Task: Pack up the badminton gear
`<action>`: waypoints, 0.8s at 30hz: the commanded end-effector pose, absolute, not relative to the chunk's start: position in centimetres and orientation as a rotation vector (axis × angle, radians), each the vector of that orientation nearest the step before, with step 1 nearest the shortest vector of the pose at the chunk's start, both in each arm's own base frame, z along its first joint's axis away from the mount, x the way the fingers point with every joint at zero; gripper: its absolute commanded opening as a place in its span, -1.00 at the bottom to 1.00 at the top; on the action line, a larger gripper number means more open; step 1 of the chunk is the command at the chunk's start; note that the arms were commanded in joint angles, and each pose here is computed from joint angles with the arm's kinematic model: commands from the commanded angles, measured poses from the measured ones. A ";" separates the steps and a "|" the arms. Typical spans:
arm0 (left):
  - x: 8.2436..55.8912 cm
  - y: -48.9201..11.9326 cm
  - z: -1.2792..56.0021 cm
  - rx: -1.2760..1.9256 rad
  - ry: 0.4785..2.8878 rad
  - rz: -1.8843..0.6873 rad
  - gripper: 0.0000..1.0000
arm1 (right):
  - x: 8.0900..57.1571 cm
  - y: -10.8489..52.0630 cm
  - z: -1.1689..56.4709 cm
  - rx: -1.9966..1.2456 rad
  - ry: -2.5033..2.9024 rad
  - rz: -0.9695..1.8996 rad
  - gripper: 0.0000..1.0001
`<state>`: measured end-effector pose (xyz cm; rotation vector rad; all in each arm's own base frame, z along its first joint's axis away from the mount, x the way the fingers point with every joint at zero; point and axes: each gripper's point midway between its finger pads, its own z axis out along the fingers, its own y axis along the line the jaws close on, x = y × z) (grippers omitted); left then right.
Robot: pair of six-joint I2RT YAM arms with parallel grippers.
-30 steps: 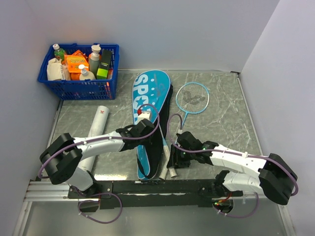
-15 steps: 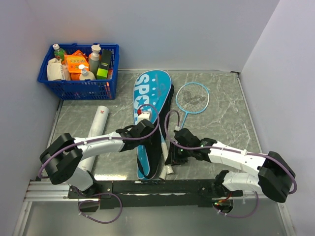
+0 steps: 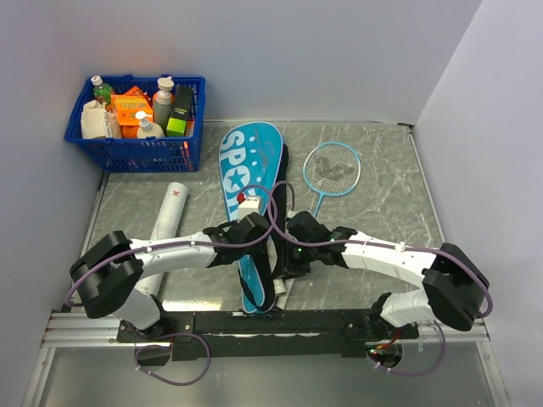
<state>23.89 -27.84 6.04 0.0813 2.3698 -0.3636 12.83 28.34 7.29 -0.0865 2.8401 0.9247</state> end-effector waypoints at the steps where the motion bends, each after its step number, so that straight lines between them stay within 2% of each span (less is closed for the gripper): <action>1: 22.2 -29.9 7.2 0.081 2.366 -0.490 -0.98 | 16.4 32.9 11.5 -0.051 2.615 1.150 -1.00; 16: 21.9 -29.3 6.1 0.009 2.372 -0.441 -0.98 | 17.2 33.5 13.3 -0.022 2.596 1.156 -1.00; 24: 21.8 -29.2 7.5 -0.073 2.335 -0.498 -0.98 | 17.7 34.8 11.1 0.051 2.592 1.213 -1.00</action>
